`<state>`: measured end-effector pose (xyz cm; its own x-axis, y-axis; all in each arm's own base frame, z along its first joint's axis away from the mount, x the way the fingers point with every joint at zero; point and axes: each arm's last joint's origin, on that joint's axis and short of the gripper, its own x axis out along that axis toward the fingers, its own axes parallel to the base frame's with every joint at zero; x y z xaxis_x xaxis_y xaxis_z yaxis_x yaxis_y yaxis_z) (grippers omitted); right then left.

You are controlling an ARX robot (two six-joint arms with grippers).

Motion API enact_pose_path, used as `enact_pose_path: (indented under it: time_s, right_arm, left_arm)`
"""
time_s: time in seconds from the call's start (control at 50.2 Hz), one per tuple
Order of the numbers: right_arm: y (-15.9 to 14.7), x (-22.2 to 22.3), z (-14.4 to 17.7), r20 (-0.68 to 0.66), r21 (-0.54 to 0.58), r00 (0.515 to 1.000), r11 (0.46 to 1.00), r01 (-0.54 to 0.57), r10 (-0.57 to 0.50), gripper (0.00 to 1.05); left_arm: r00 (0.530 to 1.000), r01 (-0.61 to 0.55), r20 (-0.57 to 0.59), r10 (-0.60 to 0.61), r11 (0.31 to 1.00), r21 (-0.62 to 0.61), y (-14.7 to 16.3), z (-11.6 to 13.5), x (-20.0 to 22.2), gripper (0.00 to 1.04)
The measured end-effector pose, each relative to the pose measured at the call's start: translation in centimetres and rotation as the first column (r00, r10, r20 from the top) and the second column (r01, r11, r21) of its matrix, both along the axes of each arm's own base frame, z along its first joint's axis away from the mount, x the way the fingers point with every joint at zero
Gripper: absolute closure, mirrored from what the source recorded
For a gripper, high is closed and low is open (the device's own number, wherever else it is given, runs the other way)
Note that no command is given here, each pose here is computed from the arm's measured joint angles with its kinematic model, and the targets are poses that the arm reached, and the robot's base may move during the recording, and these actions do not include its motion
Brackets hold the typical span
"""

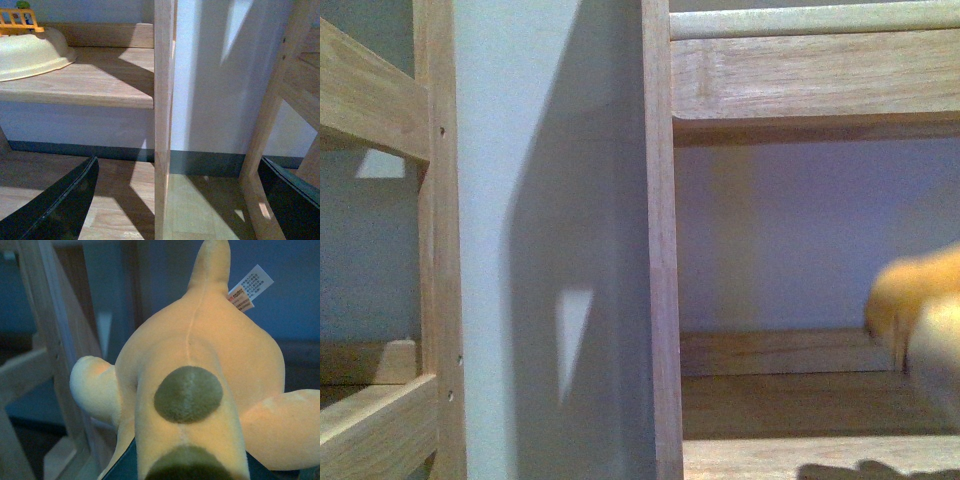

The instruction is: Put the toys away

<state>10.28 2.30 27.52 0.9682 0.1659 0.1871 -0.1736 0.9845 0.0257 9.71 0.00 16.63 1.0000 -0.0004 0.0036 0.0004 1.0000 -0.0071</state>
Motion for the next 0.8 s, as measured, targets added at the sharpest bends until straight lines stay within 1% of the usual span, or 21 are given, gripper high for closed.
enact_pose_path:
  time_s: [0.06,0.08,0.219,0.398,0.418,0.438,0.557,0.637,0.796]
  right_arm:
    - [-0.2,-0.2,3.4,0.094,-0.021,0.996,1.0,0.013,-0.011,0.85]
    - [-0.2,-0.2,5.1,0.137,-0.033,0.99,0.999,0.017,-0.012,0.85]
    - [-0.4,0.0,12.7,0.277,-0.08,0.961,0.996,0.041,-0.017,0.85]
    - [-1.0,0.3,18.2,0.371,-0.118,0.929,0.991,0.061,-0.013,0.85]
    - [-1.3,0.3,19.9,0.389,-0.128,0.921,0.989,0.075,-0.02,0.85]
    - [-1.7,0.3,21.0,0.398,-0.134,0.917,0.987,0.088,-0.028,0.85]
    - [-3.1,0.2,25.5,0.409,-0.121,0.908,0.982,0.147,-0.085,0.85]
    - [-3.7,0.4,27.9,0.394,-0.099,0.911,0.98,0.175,-0.123,0.85]
    - [-3.9,2.2,31.0,0.369,-0.056,0.919,0.984,0.167,-0.135,0.85]
  left_arm:
    - [1.0,0.0,0.0,0.0,1.0,0.0,0.0,0.0,0.0,0.06]
    - [1.0,0.0,0.0,0.0,1.0,0.0,0.0,0.0,0.0,0.06]
    - [1.0,0.0,0.0,0.0,1.0,0.0,0.0,0.0,0.0,0.06]
    - [1.0,0.0,0.0,0.0,1.0,0.0,0.0,0.0,0.0,0.06]
    - [1.0,0.0,0.0,0.0,1.0,0.0,0.0,0.0,0.0,0.06]
    - [1.0,0.0,0.0,0.0,1.0,0.0,0.0,0.0,0.0,0.06]
    - [1.0,0.0,0.0,0.0,1.0,0.0,0.0,0.0,0.0,0.06]
    - [1.0,0.0,0.0,0.0,1.0,0.0,0.0,0.0,0.0,0.06]
    - [1.0,0.0,0.0,0.0,1.0,0.0,0.0,0.0,0.0,0.06]
